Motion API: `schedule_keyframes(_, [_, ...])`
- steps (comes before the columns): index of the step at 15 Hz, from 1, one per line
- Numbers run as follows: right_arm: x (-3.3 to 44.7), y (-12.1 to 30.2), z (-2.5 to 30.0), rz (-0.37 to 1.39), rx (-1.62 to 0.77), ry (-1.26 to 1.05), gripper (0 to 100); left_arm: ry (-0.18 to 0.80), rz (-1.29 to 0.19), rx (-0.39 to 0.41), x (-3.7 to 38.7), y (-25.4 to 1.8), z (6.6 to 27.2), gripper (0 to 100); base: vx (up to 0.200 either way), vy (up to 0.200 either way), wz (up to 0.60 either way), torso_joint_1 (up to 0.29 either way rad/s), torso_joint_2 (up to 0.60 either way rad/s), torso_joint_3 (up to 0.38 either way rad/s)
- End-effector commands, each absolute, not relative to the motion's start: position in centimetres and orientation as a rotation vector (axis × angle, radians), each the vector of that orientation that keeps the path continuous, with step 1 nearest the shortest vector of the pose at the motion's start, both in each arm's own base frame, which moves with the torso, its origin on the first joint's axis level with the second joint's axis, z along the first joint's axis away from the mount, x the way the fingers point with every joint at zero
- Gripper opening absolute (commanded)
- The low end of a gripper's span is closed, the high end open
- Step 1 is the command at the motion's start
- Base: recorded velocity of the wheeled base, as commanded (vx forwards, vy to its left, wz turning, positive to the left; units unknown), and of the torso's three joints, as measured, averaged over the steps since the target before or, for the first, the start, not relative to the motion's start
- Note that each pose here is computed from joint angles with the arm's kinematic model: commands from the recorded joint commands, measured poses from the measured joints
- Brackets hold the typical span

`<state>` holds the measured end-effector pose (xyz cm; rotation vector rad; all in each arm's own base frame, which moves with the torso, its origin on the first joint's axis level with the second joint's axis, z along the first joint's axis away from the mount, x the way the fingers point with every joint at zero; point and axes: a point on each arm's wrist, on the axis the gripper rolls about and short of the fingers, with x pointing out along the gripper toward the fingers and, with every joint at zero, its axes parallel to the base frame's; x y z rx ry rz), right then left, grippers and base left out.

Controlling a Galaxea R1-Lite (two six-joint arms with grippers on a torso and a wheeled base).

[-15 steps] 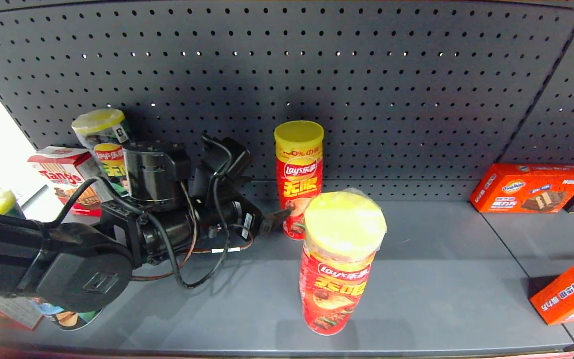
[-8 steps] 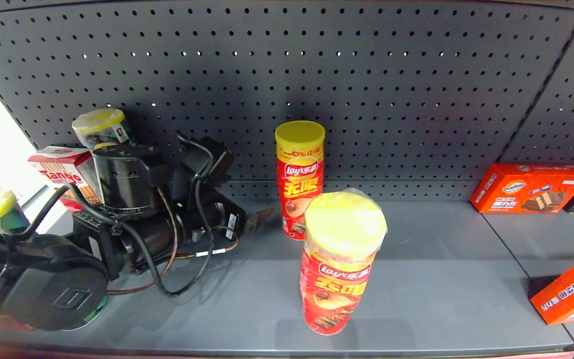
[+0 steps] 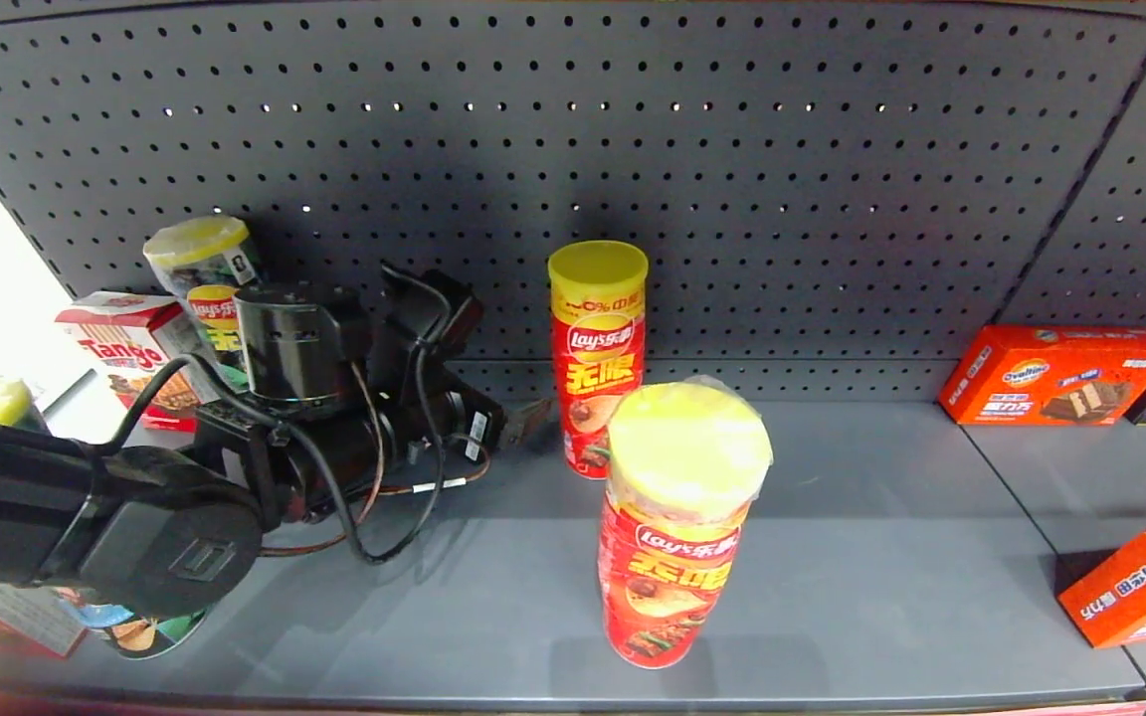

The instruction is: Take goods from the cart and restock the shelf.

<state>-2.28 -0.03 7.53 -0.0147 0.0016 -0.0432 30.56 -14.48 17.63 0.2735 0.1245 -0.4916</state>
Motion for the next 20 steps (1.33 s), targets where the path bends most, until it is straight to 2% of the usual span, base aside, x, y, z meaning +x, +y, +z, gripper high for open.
schedule_keyframes(1, [-2.3, 0.0, 7.5, -0.043, -0.015, 0.002, 100, 0.143, -0.487, 0.276, 31.4, -14.6, 16.9, 100, 0.0, 0.0, 0.0, 0.0, 0.0, 0.0])
schedule_keyframes(20, [-2.3, 0.0, 7.5, -0.043, -0.015, 0.002, 100, 0.131, -0.505, 0.271, 32.6, -16.0, 16.8, 100, 0.0, 0.0, 0.0, 0.0, 0.0, 0.0])
